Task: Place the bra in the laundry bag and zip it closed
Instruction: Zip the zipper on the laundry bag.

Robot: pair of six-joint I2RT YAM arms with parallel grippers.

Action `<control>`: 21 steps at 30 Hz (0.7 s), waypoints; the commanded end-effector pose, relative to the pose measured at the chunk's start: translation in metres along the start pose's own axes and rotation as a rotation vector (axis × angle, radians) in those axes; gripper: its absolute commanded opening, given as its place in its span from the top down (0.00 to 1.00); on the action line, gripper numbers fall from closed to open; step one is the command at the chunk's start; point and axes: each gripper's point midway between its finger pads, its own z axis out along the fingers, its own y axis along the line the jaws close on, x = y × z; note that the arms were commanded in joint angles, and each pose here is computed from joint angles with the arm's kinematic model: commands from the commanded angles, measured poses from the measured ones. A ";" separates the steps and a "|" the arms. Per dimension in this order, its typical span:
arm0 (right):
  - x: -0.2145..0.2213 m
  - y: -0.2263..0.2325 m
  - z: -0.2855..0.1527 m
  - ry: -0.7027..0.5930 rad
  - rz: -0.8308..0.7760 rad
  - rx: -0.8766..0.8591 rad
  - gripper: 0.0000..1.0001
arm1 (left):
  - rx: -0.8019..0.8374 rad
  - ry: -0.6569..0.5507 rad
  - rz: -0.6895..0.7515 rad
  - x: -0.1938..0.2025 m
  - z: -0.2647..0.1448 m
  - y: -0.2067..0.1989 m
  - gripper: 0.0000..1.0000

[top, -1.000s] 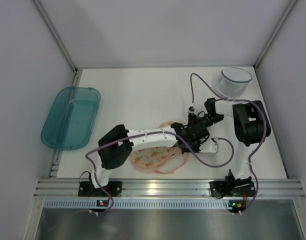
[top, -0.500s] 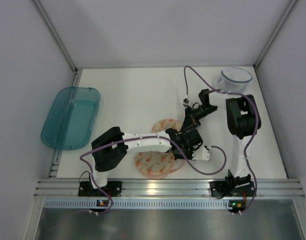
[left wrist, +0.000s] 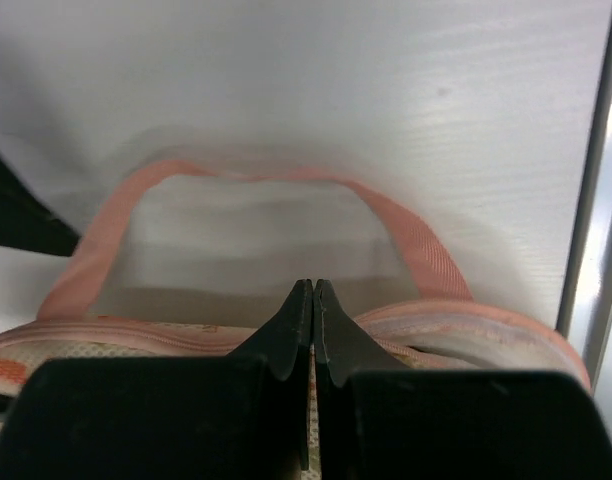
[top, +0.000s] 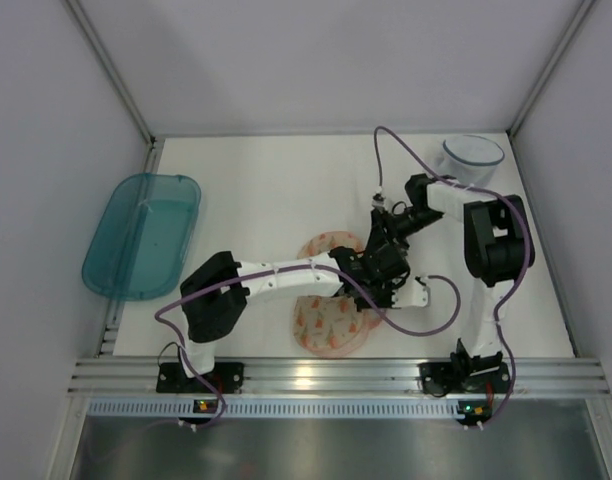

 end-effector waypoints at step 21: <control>0.048 0.031 0.046 0.100 -0.025 -0.157 0.80 | -0.021 -0.111 0.022 -0.032 -0.012 0.026 1.00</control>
